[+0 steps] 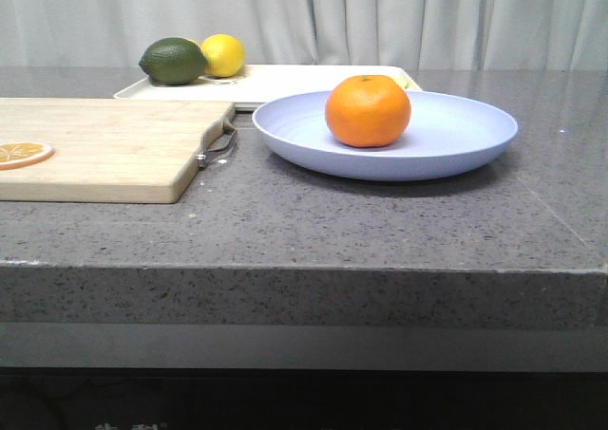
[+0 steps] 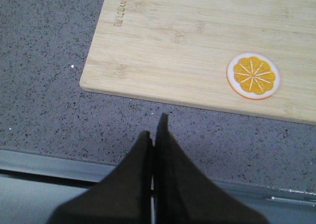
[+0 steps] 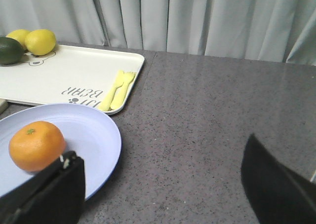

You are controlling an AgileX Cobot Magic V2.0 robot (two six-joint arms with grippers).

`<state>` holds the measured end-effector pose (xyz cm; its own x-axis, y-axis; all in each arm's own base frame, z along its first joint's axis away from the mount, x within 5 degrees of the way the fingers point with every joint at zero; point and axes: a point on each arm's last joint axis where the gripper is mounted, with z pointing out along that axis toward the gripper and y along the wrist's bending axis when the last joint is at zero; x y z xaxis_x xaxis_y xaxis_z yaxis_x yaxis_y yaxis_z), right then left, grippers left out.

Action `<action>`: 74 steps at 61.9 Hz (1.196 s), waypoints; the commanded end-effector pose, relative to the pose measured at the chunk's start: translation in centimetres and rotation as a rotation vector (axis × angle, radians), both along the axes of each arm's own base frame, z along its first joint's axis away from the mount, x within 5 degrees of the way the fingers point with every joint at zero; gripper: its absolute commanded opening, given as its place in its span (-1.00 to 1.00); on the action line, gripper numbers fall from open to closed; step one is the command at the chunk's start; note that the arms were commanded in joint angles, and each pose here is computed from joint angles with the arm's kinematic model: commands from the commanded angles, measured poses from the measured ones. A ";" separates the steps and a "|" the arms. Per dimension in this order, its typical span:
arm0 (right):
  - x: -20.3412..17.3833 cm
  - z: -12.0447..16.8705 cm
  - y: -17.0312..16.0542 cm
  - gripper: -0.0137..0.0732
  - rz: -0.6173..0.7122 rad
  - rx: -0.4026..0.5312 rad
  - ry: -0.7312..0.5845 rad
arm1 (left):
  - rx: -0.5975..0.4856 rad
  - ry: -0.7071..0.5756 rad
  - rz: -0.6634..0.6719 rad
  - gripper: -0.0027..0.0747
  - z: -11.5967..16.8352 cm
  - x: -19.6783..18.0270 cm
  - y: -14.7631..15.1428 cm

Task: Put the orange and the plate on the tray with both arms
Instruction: 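Open the left gripper and raise it away from the plate, then lower the right gripper to the plate rim nearest it and grasp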

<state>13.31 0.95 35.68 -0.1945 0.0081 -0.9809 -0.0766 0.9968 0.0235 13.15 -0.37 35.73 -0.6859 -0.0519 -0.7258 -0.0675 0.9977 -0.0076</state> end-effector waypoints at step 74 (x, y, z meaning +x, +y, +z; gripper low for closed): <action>21.0 -6.0 5.7 0.22 0.111 0.260 0.606 | -0.069 -0.799 -0.066 -0.98 -5.0 -11.9 0.9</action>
<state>33.51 5.95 27.61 -0.7815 0.1630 -0.6022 -0.0451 0.9480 0.3151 1.84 0.56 29.18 -0.0842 -0.0827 -0.9930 0.0248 0.9961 -0.0850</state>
